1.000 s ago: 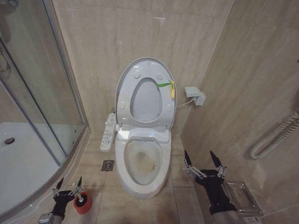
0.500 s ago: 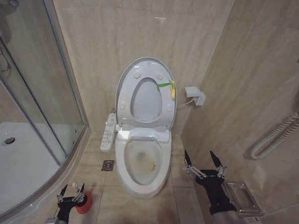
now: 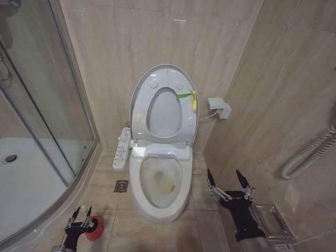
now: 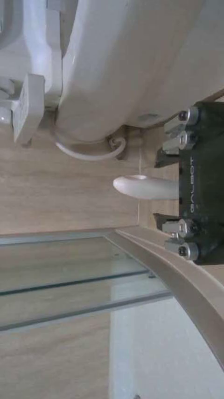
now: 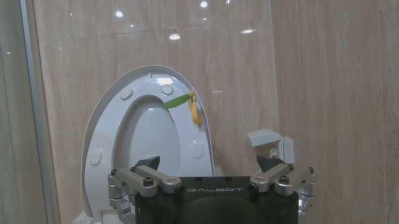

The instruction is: Open the toilet lid, clean the toilet bowl with a toilet brush, close the toilet lid, and flush.

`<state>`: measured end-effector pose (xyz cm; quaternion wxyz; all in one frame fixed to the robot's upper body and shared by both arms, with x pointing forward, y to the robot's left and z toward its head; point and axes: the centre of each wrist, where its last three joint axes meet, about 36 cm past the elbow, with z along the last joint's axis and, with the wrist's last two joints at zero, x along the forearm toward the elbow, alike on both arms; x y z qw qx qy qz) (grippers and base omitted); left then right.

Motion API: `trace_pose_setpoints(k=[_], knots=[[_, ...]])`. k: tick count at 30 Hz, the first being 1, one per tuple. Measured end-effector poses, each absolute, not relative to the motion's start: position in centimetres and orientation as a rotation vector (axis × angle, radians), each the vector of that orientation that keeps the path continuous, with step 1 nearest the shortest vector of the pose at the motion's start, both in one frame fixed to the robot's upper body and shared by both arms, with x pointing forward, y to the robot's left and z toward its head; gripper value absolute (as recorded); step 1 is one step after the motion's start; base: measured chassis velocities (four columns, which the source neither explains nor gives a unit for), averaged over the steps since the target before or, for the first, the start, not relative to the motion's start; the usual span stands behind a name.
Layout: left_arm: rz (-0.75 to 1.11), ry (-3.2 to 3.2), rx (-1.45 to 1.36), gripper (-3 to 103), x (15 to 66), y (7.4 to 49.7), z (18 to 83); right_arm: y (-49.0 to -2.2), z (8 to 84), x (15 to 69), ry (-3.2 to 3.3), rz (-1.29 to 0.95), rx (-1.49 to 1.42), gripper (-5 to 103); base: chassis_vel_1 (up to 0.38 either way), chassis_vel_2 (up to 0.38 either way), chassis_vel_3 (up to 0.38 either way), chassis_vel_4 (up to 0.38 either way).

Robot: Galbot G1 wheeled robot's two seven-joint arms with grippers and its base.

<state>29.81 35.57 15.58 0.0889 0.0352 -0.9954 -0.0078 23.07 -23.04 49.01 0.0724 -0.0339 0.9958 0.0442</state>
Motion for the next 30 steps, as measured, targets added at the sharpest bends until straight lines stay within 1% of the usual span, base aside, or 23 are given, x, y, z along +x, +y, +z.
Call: trace_pose_setpoints(k=[1,2,7,8,15,16,24,27,30], knots=[[-0.023,-2.962,0.105,72,29.8,35.6,15.6,-23.0,49.0,23.1,2.992,0.133,-0.102,100,0.0,0.0,0.0,0.0],[-0.035,-2.964,0.102,52,29.8,35.7,15.5,-23.0,49.0,23.1,2.992,0.133,-0.102,100,0.0,0.0,0.0,0.0],[-0.057,-2.981,0.111,52,29.6,36.1,15.2,-23.0,49.0,23.1,2.992,0.133,-0.102,100,0.0,0.0,0.0,0.0],[-0.06,-2.985,0.113,24,29.5,36.2,15.2,-23.0,49.0,23.1,2.992,0.133,-0.102,100,0.0,0.0,0.0,0.0],[-0.059,-3.003,0.128,24,29.2,36.4,15.0,-23.0,49.0,23.1,2.992,0.133,-0.102,100,0.0,0.0,0.0,0.0],[-0.056,-3.01,0.136,21,29.2,36.5,14.9,-23.0,49.0,23.1,2.992,0.133,-0.102,100,0.0,0.0,0.0,0.0],[-0.04,-3.038,0.17,21,29.1,36.7,14.5,-23.0,49.0,23.1,2.992,0.133,-0.102,100,0.0,0.0,0.0,0.0],[-0.015,-3.051,0.171,21,29.0,36.6,14.9,-23.0,49.0,23.1,2.992,0.133,-0.102,100,0.0,0.0,0.0,0.0],[0.055,-3.058,0.193,21,29.1,36.0,15.9,-23.0,49.0,23.1,2.992,0.133,-0.102,100,0.0,0.0,0.0,0.0]])
